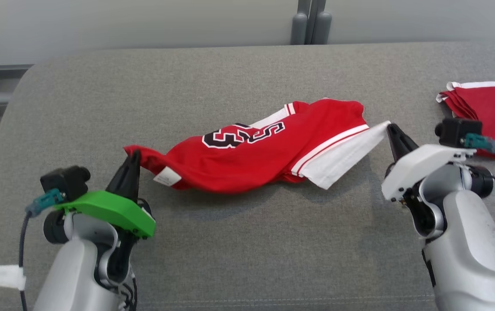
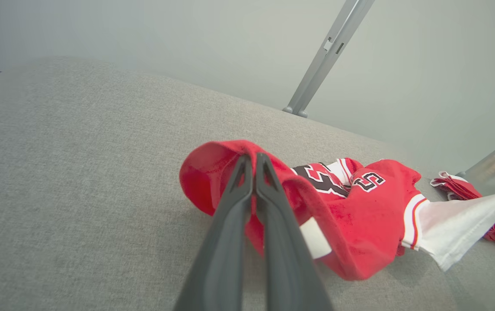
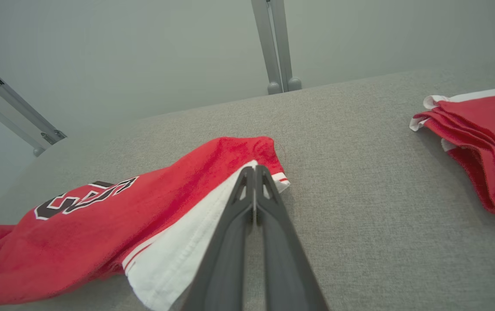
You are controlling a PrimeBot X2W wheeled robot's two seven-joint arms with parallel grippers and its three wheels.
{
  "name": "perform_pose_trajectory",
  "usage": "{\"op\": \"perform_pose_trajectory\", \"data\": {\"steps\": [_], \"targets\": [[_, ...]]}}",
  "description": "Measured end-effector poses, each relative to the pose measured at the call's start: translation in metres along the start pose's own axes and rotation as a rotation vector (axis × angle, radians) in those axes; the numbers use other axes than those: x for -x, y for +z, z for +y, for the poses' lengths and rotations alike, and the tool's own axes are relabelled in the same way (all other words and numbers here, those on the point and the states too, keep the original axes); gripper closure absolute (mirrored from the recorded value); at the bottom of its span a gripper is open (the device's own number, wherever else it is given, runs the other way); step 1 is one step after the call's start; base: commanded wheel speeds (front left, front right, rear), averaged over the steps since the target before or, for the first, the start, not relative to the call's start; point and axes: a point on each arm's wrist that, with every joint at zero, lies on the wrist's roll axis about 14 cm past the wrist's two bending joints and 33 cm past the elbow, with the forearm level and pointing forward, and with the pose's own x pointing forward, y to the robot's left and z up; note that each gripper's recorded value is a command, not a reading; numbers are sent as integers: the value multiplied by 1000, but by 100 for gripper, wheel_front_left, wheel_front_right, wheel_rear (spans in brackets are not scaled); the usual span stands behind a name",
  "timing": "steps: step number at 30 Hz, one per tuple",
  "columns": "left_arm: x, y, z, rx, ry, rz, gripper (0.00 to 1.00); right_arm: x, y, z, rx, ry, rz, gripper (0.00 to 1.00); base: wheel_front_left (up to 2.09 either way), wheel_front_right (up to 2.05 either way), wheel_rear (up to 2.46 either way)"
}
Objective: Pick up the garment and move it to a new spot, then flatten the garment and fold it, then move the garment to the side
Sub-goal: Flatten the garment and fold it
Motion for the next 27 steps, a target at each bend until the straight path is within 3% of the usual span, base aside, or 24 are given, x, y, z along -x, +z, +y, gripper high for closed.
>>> {"op": "perform_pose_trajectory", "data": {"steps": [7,9,13,18,23,27], "targets": [[-58,48,-8,-38,-54,-77,100,-45,48,29,51,92,-58,100,0,0,0],[-78,63,-12,-58,-77,-99,100,-60,63,35,19,118,-75,100,0,0,0],[-119,92,-22,-84,-117,-130,100,-89,101,33,25,138,-119,100,0,0,0],[-168,140,-38,-122,-178,-204,100,-125,153,27,113,140,-225,100,0,0,0],[-207,170,-44,-159,-205,-265,100,-158,190,27,110,143,-340,100,0,0,0],[-232,190,-51,-144,-230,-332,100,-174,222,15,199,105,-457,100,0,0,0]]}}
